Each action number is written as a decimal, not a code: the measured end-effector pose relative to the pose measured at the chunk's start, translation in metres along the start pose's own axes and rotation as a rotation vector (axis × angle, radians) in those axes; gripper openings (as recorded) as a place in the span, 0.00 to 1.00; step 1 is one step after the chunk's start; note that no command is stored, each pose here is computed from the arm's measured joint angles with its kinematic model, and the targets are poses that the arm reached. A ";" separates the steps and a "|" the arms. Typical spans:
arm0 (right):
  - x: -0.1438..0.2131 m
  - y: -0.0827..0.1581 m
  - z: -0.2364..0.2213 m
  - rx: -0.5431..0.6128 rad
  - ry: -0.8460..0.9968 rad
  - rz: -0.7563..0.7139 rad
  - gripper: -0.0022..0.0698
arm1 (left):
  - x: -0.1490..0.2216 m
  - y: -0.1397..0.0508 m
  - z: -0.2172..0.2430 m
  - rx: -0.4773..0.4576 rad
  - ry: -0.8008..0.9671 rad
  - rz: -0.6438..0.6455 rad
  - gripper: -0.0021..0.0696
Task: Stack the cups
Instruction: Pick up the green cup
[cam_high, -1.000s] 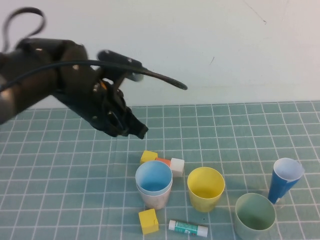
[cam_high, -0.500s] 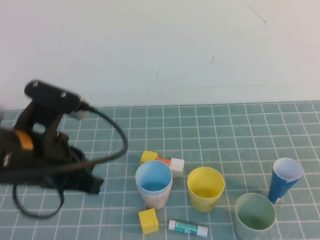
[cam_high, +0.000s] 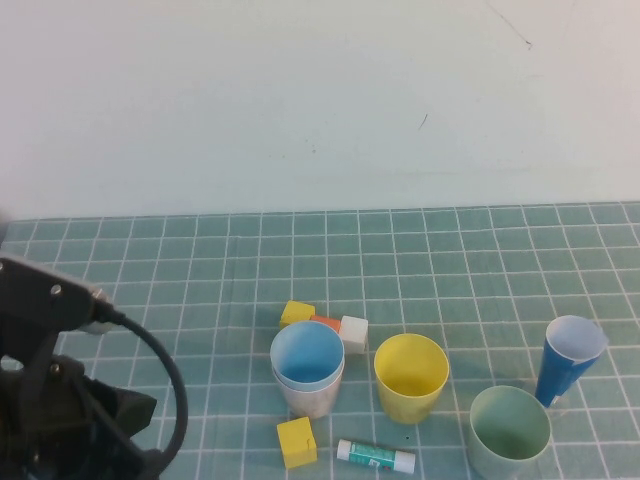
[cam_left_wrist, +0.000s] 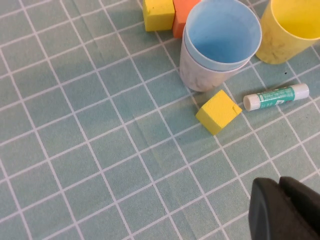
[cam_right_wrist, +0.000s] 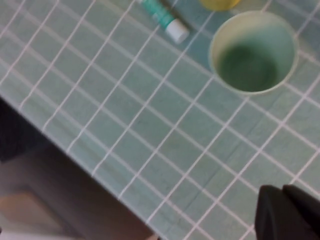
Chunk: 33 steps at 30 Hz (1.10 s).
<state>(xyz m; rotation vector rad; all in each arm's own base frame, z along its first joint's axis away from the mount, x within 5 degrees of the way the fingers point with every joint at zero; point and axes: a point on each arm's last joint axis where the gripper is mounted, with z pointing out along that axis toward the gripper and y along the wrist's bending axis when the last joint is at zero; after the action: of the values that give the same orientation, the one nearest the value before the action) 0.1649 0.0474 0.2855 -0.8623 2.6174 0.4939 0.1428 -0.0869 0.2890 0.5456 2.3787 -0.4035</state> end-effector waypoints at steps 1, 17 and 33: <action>-0.004 0.001 0.003 -0.015 0.037 -0.013 0.03 | 0.003 0.000 -0.001 0.000 0.000 0.000 0.03; -0.049 -0.001 0.085 0.113 0.331 -0.137 0.11 | 0.016 0.001 0.004 0.005 0.016 -0.016 0.03; -0.064 -0.027 0.157 0.146 0.269 -0.020 0.70 | 0.018 0.001 0.005 0.011 0.024 -0.032 0.03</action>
<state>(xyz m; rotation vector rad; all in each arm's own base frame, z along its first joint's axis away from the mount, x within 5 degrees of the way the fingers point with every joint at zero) 0.2630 0.1255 0.1683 -0.9637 2.8397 0.1881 0.1338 -0.0836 0.2733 0.5202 2.4125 -0.4267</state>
